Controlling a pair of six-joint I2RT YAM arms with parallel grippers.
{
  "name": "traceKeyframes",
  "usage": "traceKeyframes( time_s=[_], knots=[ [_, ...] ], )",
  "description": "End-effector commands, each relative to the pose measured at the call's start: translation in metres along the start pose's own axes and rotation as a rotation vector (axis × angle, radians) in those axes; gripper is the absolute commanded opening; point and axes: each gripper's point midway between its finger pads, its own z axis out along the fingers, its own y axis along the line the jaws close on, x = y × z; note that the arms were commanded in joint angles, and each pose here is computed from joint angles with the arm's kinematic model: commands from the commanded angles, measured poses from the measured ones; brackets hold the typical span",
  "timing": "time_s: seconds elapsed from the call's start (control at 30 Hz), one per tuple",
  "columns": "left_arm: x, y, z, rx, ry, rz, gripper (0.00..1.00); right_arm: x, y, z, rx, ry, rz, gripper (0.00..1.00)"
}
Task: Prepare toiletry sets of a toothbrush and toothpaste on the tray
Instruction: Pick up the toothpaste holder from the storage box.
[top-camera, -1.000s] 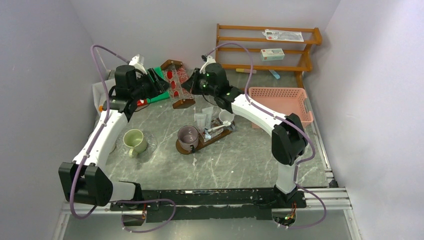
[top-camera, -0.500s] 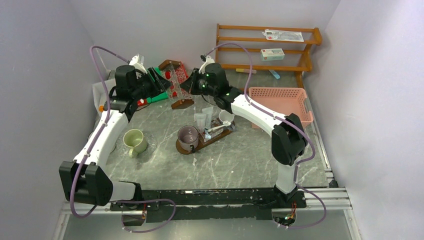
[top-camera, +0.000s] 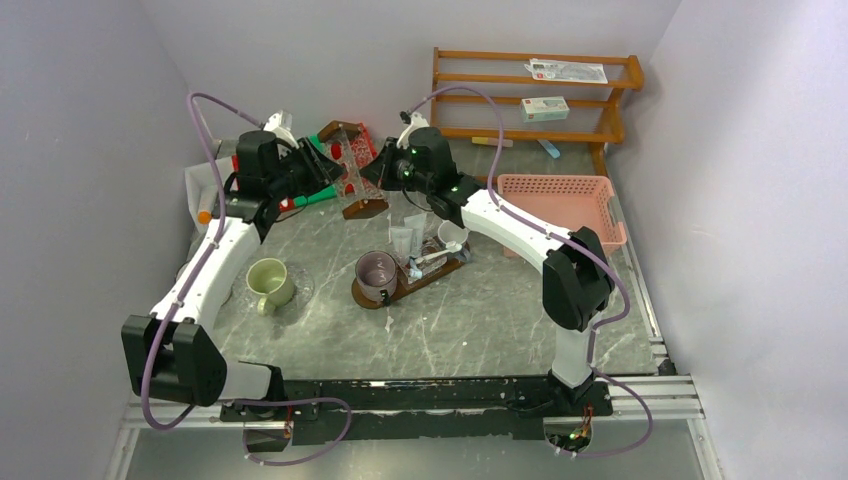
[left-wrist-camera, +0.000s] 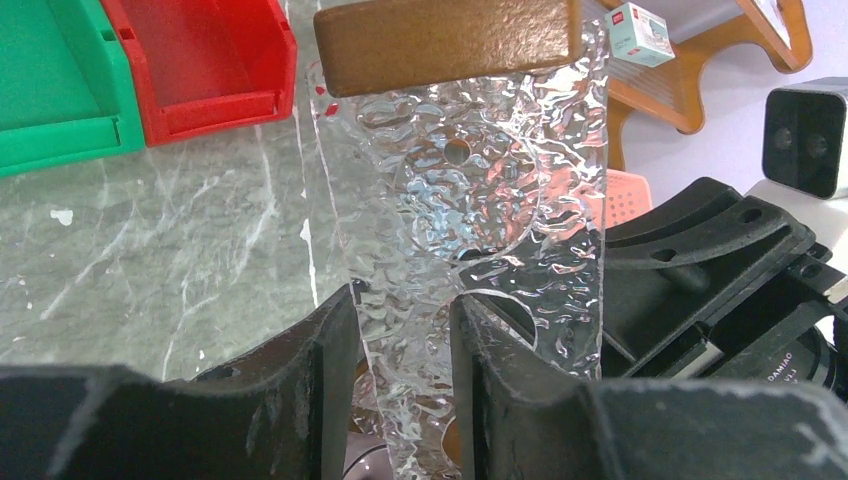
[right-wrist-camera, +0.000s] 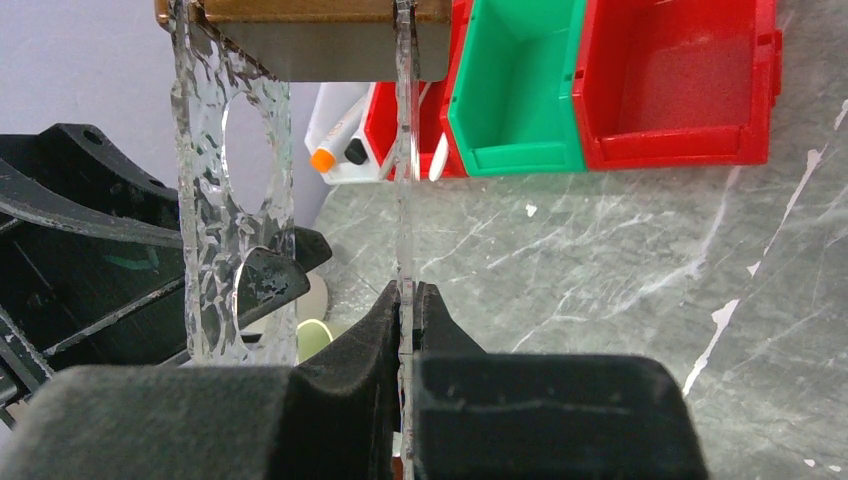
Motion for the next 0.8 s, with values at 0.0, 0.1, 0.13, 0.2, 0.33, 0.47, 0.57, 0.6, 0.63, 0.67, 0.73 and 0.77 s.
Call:
traceKeyframes(
  time_s=[0.0, 0.1, 0.13, 0.2, 0.33, 0.47, 0.57, 0.6, 0.63, 0.67, 0.73, 0.77],
  knots=[
    [0.017, 0.023, 0.01, -0.084, 0.028, -0.025, 0.36, -0.025, 0.048, -0.012, -0.146, -0.072, -0.016, 0.0],
    [0.019, 0.029, 0.009, -0.101, 0.022, -0.013, 0.36, -0.026, 0.051, -0.014, -0.156, -0.077, -0.011, 0.0],
    [0.02, 0.032, 0.008, -0.113, 0.018, -0.007, 0.37, -0.027, 0.052, -0.015, -0.16, -0.078, -0.008, 0.0],
    [0.021, 0.037, 0.006, -0.132, 0.009, 0.001, 0.38, -0.028, 0.054, -0.017, -0.166, -0.08, -0.008, 0.0],
    [0.023, 0.037, 0.004, -0.114, 0.005, -0.008, 0.38, -0.03, 0.056, -0.018, -0.174, -0.088, -0.007, 0.0],
    [0.029, 0.036, 0.007, -0.101, 0.026, -0.02, 0.33, -0.032, 0.061, -0.018, -0.197, -0.086, -0.007, 0.0],
    [0.028, 0.034, 0.007, -0.092, 0.025, -0.029, 0.2, -0.031, 0.063, -0.017, -0.208, -0.079, -0.012, 0.0],
    [0.027, 0.033, 0.006, -0.092, 0.022, -0.031, 0.15, -0.031, 0.063, -0.017, -0.206, -0.078, -0.014, 0.0],
    [0.024, 0.032, 0.005, -0.095, 0.014, -0.034, 0.1, -0.03, 0.062, -0.017, -0.202, -0.076, -0.018, 0.01],
    [0.022, 0.032, 0.003, -0.105, 0.006, -0.04, 0.08, -0.031, 0.061, -0.017, -0.195, -0.08, -0.022, 0.03],
    [0.018, 0.033, -0.001, -0.13, -0.011, -0.053, 0.05, -0.033, 0.059, -0.018, -0.184, -0.088, -0.03, 0.08],
    [0.016, 0.035, -0.002, -0.144, -0.016, -0.059, 0.05, -0.033, 0.058, -0.018, -0.18, -0.09, -0.032, 0.12]
  ],
)
